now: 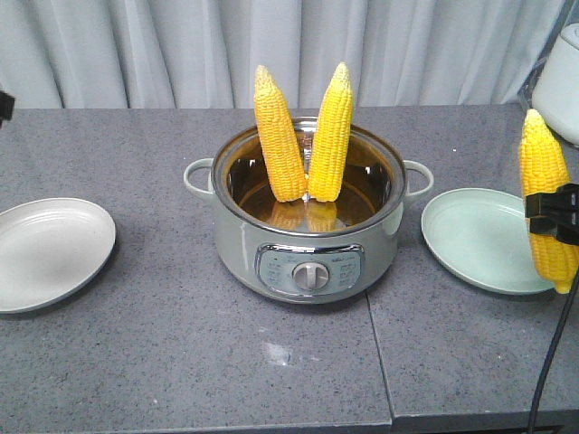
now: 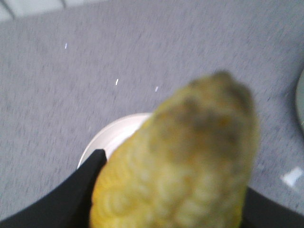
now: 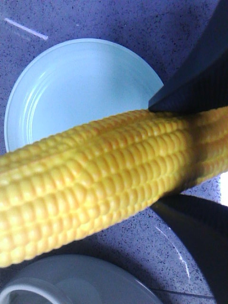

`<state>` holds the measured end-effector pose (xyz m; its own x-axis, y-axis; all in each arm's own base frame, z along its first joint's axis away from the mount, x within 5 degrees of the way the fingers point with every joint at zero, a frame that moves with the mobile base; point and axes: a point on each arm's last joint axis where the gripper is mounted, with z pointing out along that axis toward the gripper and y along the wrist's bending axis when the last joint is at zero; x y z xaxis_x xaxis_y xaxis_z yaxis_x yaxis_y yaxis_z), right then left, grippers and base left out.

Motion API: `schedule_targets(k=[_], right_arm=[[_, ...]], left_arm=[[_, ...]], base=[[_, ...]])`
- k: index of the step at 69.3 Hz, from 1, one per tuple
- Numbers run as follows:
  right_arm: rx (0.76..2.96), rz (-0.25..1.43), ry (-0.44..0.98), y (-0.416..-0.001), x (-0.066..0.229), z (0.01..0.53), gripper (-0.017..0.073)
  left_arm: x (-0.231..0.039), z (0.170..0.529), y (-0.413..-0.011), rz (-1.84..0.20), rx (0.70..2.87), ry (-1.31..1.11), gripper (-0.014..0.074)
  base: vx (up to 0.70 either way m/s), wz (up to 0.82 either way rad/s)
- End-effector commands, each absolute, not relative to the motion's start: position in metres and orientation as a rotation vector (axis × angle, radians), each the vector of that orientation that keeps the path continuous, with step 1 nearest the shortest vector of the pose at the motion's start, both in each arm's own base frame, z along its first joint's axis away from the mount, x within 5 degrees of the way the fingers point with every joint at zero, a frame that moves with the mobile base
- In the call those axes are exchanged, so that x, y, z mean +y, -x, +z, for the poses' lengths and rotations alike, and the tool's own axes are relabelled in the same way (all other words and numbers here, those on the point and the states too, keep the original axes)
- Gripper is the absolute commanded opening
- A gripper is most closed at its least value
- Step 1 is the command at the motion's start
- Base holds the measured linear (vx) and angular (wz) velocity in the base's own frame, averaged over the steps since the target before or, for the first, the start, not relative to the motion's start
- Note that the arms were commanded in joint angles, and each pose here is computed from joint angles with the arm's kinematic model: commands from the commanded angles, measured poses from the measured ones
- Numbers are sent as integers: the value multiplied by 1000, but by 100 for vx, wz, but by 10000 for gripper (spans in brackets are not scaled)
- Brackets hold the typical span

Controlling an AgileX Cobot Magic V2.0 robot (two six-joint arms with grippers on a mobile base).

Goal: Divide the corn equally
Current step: 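Carry the pale cob with the left gripper above the cream plate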

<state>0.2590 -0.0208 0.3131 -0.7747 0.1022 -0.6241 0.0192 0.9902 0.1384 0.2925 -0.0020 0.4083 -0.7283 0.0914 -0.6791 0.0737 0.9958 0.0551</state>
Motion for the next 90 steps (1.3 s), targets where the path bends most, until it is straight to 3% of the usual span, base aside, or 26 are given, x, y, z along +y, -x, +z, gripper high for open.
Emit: schedule_targets(k=[1,13,36,66,90], right_arm=[[2351,145,-90,-259,-22,331,184],[2351,145,-90,-259,-22,331,184],[2351,145,-90,-259,-22,331,184],[2351,145,-90,-259,-22,331,184],[2352,145,-90,-259,-22,331,184]], left_arm=[[5,424,-281,37,2352,-74,98],[12,413,-278,43,2434,-48,98],[12,358,-277,36,2578,-58,98],[12,334,-282,17,2740,-55,102],[9,333,-287,-24,2710,-34,102]], base=[[0,0],[0,0],[0,0],[0,0],[0,0]])
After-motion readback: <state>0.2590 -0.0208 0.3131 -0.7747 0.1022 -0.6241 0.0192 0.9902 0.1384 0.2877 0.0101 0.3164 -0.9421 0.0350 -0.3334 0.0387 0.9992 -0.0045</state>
